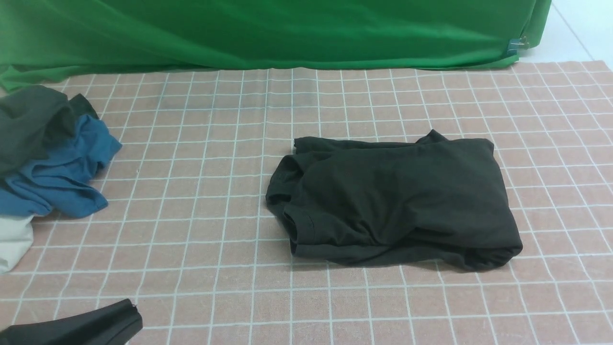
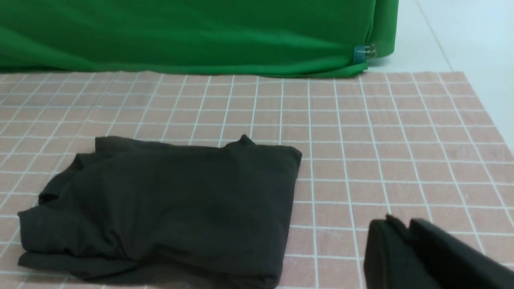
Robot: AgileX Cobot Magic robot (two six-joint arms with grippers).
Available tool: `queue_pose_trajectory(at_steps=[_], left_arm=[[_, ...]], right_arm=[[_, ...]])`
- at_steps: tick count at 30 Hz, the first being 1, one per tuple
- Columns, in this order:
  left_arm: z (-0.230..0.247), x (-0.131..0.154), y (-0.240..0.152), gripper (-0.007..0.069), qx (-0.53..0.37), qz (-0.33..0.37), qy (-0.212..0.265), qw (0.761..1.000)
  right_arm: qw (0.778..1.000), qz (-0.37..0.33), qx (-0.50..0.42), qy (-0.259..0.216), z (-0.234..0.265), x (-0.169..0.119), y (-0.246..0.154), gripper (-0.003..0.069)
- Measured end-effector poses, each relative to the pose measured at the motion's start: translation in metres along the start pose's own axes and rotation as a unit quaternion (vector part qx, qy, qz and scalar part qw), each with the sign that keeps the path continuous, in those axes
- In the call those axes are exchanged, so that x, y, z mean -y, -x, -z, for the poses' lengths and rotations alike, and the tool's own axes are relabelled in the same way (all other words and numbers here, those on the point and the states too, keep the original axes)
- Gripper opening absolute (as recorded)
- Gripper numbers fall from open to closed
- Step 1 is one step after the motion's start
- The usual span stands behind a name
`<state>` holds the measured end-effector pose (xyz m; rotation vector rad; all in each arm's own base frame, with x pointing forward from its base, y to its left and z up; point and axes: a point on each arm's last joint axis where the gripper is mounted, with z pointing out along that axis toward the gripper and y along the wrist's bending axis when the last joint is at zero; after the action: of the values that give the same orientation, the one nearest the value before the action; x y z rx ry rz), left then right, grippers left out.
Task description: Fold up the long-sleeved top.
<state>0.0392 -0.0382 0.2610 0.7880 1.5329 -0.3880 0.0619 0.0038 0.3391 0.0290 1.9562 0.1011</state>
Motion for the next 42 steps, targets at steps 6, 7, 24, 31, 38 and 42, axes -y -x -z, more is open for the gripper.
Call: queue_pose_trajectory(at_steps=[6, 7, 24, 31, 38, 42], left_arm=[[0.0, 0.0, 0.0, 0.0018, 0.0, 0.0, 0.0, 1.0], [0.0, 0.0, 0.0, 0.0018, 0.0, 0.0, 0.0, 1.0], [0.0, 0.0, 0.0, 0.0018, 0.0, 0.0, 0.0, 1.0], [0.0, 0.0, 0.0, 0.0018, 0.0, 0.0, 0.0, 1.0], [0.0, 0.0, 0.0, 0.0018, 0.0, 0.0, 0.0, 1.0], [0.0, 0.0, 0.0, 0.0018, 0.0, 0.0, 0.0, 1.0]], right_arm=[[1.0, 0.0, 0.005, 0.0, 0.0, 0.0, 0.001, 0.0116], [1.0, 0.0, 0.004, 0.0, 0.0, 0.0, 0.001, 0.0118], [0.995, 0.037, 0.085, -0.029, 0.014, 0.005, 0.005, 0.0146], [0.991, 0.034, 0.127, -0.014, -0.008, 0.006, -0.026, 0.0079], [0.985, 0.02, 0.173, 0.005, -0.047, 0.012, -0.117, 0.003], [0.988, 0.017, 0.152, 0.0, -0.049, 0.014, -0.133, 0.003]])
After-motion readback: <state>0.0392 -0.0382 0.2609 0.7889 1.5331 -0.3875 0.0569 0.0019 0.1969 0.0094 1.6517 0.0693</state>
